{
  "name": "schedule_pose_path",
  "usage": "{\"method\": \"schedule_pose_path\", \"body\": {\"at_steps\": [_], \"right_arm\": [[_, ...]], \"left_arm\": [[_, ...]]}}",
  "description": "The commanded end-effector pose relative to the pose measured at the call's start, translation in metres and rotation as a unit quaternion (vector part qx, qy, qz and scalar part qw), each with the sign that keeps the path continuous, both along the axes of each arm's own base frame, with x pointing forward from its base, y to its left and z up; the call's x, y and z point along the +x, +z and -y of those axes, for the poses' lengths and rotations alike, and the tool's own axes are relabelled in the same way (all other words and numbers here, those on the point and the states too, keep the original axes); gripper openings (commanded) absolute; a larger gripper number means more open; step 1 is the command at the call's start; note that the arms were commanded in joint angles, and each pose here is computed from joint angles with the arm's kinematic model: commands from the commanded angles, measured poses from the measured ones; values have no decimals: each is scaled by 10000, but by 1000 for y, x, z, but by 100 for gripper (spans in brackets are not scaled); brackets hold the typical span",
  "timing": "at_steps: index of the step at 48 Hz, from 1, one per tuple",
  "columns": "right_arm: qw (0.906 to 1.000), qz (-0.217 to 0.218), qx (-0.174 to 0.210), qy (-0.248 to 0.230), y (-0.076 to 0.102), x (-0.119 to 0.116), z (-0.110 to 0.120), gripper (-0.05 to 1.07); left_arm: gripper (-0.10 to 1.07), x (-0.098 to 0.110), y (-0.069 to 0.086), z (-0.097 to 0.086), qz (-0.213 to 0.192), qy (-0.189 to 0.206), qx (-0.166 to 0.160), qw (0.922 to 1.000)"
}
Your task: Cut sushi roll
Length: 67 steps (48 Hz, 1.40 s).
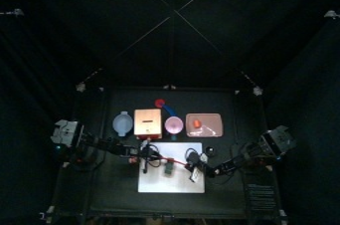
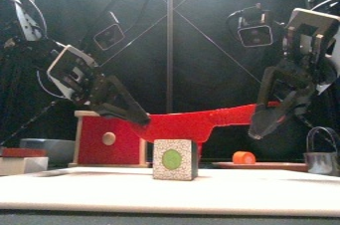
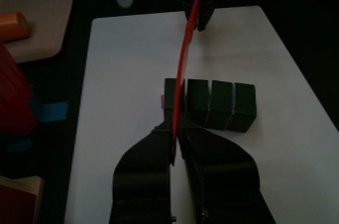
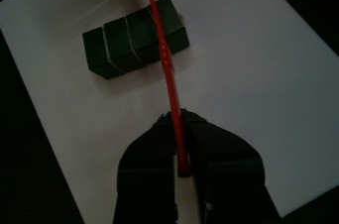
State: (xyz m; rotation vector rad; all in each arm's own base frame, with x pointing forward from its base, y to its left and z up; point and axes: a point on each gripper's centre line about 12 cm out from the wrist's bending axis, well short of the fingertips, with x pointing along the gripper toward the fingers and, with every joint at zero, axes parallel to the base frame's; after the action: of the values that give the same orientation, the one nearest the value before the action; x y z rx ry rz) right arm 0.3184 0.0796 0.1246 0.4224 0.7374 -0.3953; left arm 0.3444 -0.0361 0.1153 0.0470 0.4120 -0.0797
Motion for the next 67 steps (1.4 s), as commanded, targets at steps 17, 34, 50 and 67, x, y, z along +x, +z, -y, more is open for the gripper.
{"method": "schedule_pose_path", "body": {"at_steps": [17, 34, 50, 67], "right_arm": [[9999, 93, 57, -134, 6, 5, 3, 17], [9998, 79, 50, -157, 5, 5, 5, 16], [9997, 75, 38, -247, 5, 3, 11, 16], [9993, 274, 79, -247, 18, 6, 13, 16]], "left_arm": [[42, 5, 10, 17, 43, -162, -86, 9998], [42, 4, 9, 22, -3, -244, -76, 9997], [42, 3, -1, 23, -315, -128, -145, 9993], [42, 1, 12, 33, -460, -283, -175, 9984]]}}
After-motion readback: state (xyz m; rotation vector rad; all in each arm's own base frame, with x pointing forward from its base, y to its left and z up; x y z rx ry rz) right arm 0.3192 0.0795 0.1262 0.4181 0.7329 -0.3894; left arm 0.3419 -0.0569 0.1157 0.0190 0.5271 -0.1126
